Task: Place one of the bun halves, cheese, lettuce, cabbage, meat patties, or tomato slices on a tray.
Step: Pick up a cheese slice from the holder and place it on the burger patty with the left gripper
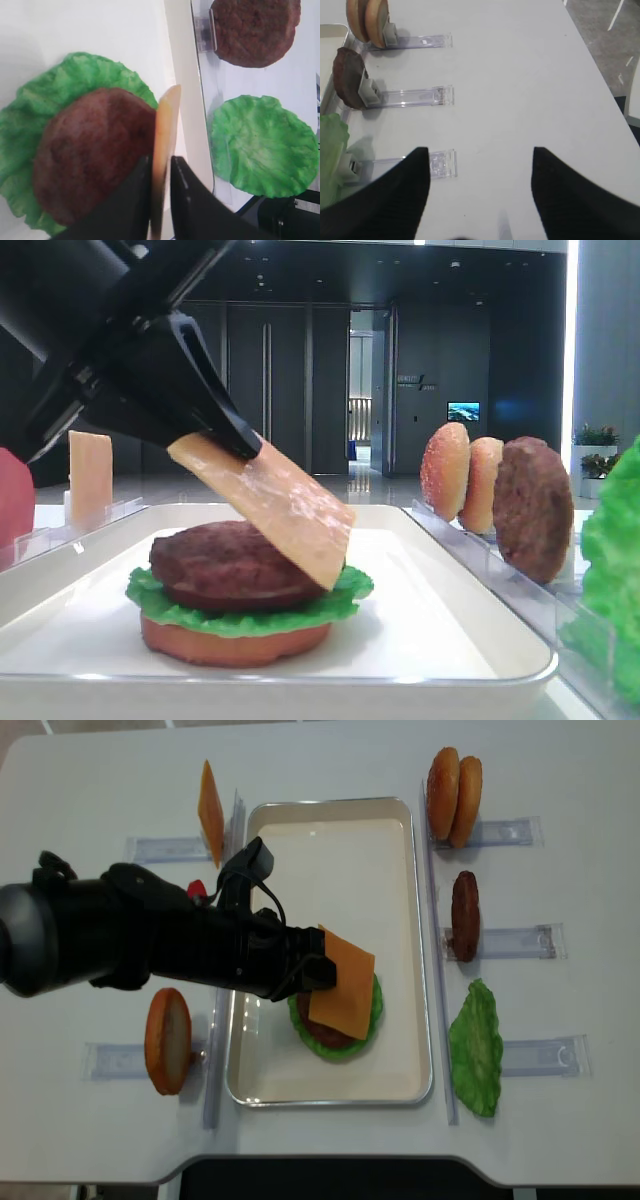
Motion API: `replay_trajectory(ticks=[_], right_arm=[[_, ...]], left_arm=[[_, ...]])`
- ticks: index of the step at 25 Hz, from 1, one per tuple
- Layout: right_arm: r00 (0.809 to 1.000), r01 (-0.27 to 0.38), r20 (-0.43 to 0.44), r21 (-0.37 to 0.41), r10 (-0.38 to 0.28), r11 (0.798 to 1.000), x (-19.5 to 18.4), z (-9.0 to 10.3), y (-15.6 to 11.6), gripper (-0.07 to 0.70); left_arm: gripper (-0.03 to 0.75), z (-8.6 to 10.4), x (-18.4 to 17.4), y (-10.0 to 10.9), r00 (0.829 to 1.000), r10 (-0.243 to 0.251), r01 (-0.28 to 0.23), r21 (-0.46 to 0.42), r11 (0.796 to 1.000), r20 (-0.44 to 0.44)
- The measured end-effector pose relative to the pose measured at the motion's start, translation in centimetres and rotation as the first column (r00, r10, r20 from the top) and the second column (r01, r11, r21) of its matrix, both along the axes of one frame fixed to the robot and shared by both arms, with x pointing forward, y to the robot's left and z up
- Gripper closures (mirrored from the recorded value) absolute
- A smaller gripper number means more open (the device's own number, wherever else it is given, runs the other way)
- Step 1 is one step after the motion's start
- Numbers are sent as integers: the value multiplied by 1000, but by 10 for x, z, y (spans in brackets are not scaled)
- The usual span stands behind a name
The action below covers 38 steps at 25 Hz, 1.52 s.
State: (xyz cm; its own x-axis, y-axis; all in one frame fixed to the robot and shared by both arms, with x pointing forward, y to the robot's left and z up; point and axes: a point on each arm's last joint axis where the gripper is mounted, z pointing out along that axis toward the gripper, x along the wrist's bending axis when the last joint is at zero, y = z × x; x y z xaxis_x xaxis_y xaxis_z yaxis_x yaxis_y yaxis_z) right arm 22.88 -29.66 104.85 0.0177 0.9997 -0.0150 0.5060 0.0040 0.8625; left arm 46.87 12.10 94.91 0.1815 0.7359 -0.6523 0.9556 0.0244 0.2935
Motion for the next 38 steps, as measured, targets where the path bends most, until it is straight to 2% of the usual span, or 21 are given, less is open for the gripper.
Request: replay_trajectory(ticks=[8, 11, 22, 28, 34, 38], right_arm=[[1000, 0, 0, 0, 0, 1000, 0, 0, 0, 208], [1000, 0, 0, 0, 0, 1000, 0, 0, 0, 208], [1000, 0, 0, 0, 0, 1000, 0, 0, 0, 208], [1000, 0, 0, 0, 0, 1000, 0, 0, 0, 208], [1000, 0, 0, 0, 0, 1000, 0, 0, 0, 208], [1000, 0, 0, 0, 0, 1000, 0, 0, 0, 208]], left_arm=[[421, 0, 0, 0, 1000, -1, 1, 2, 1000, 1], [370, 0, 0, 0, 1000, 2, -2, 1, 1000, -2], [353, -2, -1, 1, 1000, -5, 5, 22, 1000, -11], [353, -2, 1, 9, 1000, 12, -11, 53, 999, -23], [348, 16, 3, 28, 998, 56, -56, 77, 995, 9], [288, 27, -1, 43, 998, 66, -66, 117, 991, 2]])
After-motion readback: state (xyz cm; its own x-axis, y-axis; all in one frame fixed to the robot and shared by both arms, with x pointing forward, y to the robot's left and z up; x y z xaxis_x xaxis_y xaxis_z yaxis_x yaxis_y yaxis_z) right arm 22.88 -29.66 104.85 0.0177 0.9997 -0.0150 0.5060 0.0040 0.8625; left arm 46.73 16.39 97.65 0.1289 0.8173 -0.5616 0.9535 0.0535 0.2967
